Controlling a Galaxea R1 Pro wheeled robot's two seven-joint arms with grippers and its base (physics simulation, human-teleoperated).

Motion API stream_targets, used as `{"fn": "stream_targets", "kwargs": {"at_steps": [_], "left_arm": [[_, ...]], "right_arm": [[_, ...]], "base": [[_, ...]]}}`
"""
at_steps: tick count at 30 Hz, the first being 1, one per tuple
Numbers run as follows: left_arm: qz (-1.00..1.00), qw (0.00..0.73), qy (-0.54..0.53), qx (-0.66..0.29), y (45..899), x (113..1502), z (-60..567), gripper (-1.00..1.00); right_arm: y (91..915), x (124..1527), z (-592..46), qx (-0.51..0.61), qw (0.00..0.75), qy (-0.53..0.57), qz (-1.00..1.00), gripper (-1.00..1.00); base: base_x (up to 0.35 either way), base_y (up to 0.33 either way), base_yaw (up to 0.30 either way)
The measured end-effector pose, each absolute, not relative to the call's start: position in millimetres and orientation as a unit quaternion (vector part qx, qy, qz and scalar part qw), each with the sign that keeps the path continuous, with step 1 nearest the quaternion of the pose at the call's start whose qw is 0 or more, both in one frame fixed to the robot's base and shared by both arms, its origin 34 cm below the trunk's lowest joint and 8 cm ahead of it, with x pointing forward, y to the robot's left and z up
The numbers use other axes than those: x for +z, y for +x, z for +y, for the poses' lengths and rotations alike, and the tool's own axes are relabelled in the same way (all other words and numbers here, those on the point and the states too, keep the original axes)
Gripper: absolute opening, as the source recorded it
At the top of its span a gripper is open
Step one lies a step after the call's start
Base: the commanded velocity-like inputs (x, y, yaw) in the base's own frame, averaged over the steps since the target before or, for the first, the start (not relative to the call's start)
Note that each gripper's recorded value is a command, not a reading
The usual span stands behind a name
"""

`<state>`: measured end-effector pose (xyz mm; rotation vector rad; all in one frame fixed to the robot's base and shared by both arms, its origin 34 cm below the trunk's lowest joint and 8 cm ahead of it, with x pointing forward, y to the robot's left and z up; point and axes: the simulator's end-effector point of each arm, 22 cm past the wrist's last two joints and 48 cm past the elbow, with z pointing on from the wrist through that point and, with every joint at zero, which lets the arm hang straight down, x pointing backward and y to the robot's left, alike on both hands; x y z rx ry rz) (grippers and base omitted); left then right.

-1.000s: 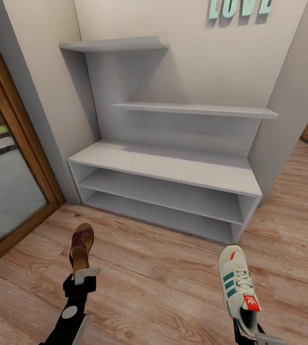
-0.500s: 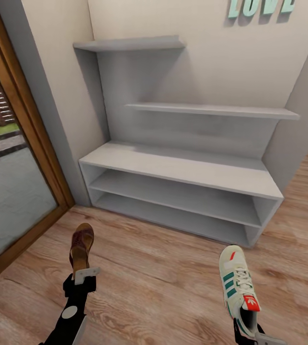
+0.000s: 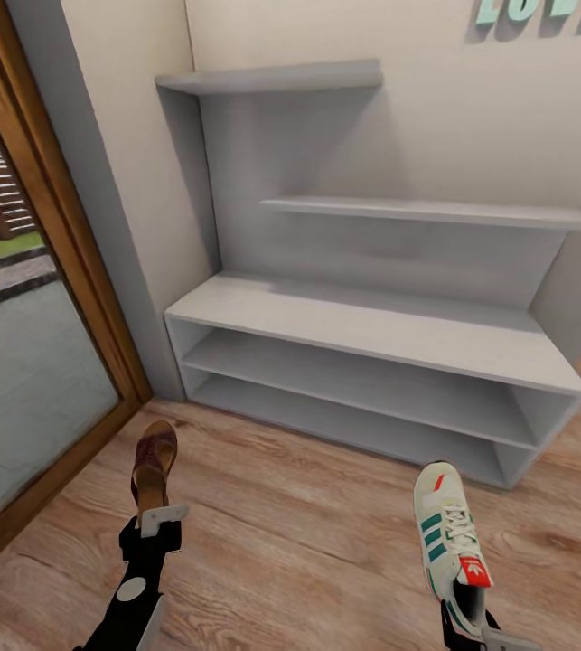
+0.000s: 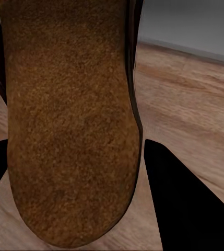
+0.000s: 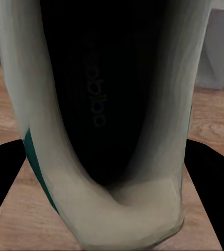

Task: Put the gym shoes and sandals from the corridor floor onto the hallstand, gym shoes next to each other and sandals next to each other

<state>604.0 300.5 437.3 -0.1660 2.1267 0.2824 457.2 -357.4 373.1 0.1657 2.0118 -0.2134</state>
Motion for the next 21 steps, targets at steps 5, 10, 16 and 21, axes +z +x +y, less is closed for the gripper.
{"fn": "stream_targets", "kwargs": {"at_steps": [5, 10, 16, 21], "left_arm": [[0.87, 0.475, -0.068, 0.115, 604.1, 437.3, 300.2, -1.0], [0.87, 0.475, -0.068, 0.115, 604.1, 437.3, 300.2, -1.0], [0.87, 0.475, -0.068, 0.115, 604.2, 437.2, 300.1, -1.0], [0.87, 0.475, -0.068, 0.116, 604.3, 437.4, 300.2, -1.0]], "right_arm": [[457.3, 373.2, -357.1, -0.089, 0.528, 0.07, 0.842, -1.0], [457.1, 373.1, -357.0, -0.089, 0.528, 0.07, 0.842, -1.0], [456.9, 372.7, -356.8, -0.089, 0.527, 0.07, 0.842, -1.0], [457.0, 372.6, -356.7, -0.089, 0.527, 0.069, 0.842, -1.0]], "base": [[0.23, 0.277, -0.097], [0.219, 0.277, -0.251], [0.069, 0.285, -0.295], [-0.001, 0.288, -0.102]]}}
